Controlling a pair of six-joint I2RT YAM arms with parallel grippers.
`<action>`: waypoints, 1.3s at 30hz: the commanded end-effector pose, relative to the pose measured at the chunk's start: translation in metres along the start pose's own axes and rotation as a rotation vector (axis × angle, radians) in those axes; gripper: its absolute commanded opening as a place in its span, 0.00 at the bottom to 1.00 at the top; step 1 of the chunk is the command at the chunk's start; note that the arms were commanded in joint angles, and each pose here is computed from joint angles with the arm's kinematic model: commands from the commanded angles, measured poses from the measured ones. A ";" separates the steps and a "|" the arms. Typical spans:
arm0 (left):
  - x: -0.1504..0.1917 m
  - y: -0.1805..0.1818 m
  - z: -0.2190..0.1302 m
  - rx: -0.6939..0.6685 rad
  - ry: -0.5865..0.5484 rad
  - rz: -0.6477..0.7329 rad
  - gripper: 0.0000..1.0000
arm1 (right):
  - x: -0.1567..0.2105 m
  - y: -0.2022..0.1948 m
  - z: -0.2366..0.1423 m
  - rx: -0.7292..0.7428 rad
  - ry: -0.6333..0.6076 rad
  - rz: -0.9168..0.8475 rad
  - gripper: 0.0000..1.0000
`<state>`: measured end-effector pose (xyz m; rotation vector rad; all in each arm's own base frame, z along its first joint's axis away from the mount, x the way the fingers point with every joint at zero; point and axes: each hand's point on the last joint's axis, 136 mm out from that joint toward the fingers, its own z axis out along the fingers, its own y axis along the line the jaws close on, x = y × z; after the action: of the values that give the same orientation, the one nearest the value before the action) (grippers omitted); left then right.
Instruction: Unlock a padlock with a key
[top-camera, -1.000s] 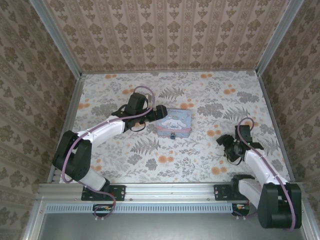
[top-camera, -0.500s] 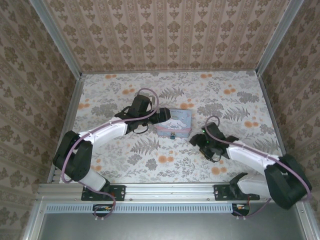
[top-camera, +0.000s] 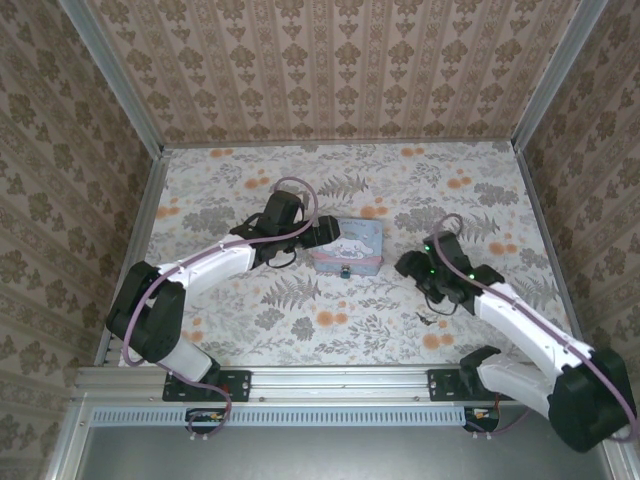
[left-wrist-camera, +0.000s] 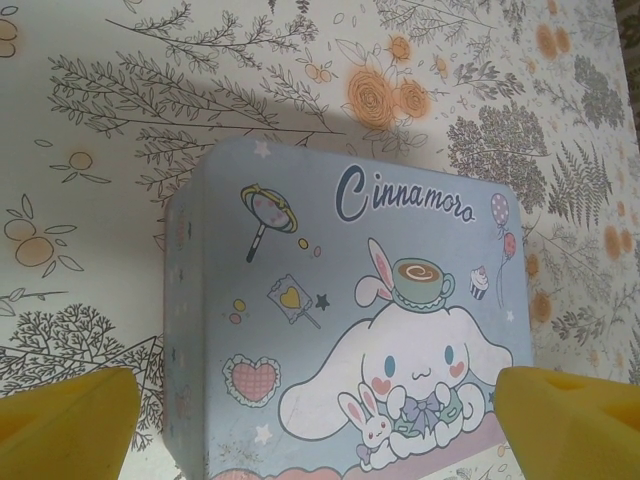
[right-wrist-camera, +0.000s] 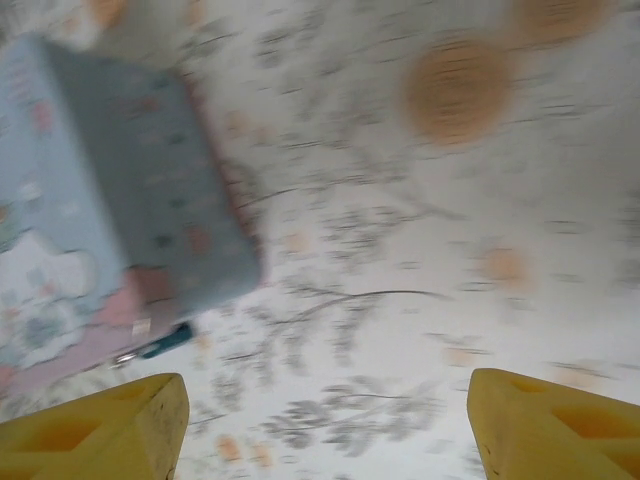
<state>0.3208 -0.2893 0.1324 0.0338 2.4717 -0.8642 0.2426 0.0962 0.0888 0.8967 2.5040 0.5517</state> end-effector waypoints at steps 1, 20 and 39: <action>0.003 -0.002 -0.008 -0.009 0.000 0.003 1.00 | 0.015 -0.053 -0.008 0.163 0.055 -0.021 0.76; 0.004 -0.006 -0.002 0.017 0.020 0.014 1.00 | 0.060 -0.083 0.019 0.257 0.222 -0.017 0.74; 0.006 -0.002 -0.008 0.011 0.021 0.009 1.00 | 0.102 0.023 0.051 0.128 0.268 -0.166 0.73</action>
<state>0.3163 -0.2898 0.1296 0.0421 2.4920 -0.8645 0.1785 0.1177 0.0135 0.7164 2.9035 0.0627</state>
